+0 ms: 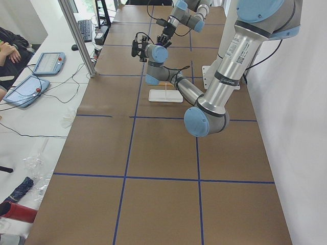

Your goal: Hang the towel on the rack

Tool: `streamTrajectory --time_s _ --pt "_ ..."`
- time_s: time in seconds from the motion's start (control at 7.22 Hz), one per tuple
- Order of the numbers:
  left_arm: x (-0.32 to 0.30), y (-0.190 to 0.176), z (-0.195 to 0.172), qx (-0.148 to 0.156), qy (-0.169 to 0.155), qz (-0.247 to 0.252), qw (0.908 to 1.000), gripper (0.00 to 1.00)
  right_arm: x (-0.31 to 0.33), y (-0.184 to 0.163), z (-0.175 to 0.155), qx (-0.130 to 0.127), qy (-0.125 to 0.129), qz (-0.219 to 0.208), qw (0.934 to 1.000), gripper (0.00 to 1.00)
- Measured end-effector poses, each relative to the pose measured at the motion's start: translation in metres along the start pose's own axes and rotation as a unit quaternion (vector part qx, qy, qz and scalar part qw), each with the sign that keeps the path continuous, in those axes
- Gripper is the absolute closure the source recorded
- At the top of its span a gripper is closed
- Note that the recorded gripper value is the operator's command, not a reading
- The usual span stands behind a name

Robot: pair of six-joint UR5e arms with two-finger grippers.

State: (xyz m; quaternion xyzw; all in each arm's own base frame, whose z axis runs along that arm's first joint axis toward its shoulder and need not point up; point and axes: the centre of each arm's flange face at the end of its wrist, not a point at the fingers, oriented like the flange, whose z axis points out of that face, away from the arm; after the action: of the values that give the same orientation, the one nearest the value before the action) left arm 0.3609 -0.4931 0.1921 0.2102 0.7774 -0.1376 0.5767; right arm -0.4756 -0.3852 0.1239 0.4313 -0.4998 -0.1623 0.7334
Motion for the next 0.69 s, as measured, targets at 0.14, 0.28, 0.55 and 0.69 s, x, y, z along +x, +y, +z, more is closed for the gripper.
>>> streamTrajectory --time_s 0.14,0.28,0.55,0.69 --pt "0.007 0.012 0.01 -0.011 0.006 -0.003 0.9999 0.07 -0.002 0.001 0.0 0.0 -0.002 -0.001 1.0 1.0" --pt "0.009 0.019 0.019 -0.019 0.007 -0.002 0.9998 0.08 -0.003 0.001 -0.001 0.0 -0.003 -0.002 1.0 1.0" --pt "0.007 0.024 0.036 -0.036 -0.007 0.015 0.9992 0.1 -0.005 -0.001 -0.004 0.003 -0.006 -0.002 1.0 1.0" --pt "0.006 0.025 0.041 -0.051 -0.02 0.026 0.9982 0.19 -0.006 -0.001 -0.005 0.003 -0.007 -0.002 1.0 1.0"
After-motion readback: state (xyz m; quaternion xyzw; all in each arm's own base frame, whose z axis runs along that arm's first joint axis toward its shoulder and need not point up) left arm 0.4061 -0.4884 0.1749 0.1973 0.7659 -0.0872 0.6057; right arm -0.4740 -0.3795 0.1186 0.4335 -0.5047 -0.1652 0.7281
